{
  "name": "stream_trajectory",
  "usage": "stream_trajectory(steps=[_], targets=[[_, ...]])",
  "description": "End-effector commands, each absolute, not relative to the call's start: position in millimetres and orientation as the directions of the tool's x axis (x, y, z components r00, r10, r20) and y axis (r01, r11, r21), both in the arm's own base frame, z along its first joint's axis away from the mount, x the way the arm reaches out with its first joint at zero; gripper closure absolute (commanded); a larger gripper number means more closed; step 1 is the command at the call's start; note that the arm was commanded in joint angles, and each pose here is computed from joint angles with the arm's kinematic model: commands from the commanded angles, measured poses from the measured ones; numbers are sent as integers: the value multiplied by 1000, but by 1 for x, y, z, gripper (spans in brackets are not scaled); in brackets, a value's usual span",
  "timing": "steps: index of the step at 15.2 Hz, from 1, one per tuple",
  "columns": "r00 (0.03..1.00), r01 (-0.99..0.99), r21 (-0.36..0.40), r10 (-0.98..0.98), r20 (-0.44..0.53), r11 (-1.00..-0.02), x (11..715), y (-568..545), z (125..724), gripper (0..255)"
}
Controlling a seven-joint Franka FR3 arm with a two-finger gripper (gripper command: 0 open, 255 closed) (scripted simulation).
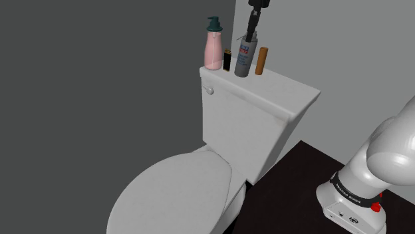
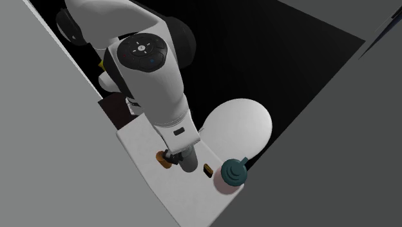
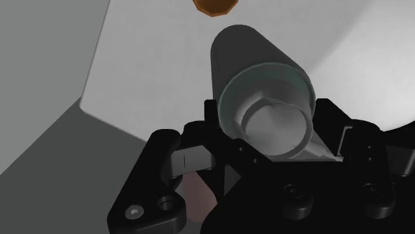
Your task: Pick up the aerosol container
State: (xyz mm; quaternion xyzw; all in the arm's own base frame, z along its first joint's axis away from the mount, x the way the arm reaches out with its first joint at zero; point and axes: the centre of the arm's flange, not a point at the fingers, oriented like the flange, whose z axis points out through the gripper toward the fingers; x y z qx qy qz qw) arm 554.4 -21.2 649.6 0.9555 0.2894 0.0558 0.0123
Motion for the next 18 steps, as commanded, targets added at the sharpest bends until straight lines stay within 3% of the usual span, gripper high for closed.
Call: stream_trajectory(steps=[1, 18], targets=[[827, 552, 54, 554, 97, -832, 555, -22, 648, 255], [827, 552, 54, 554, 97, -832, 555, -21, 728, 255]])
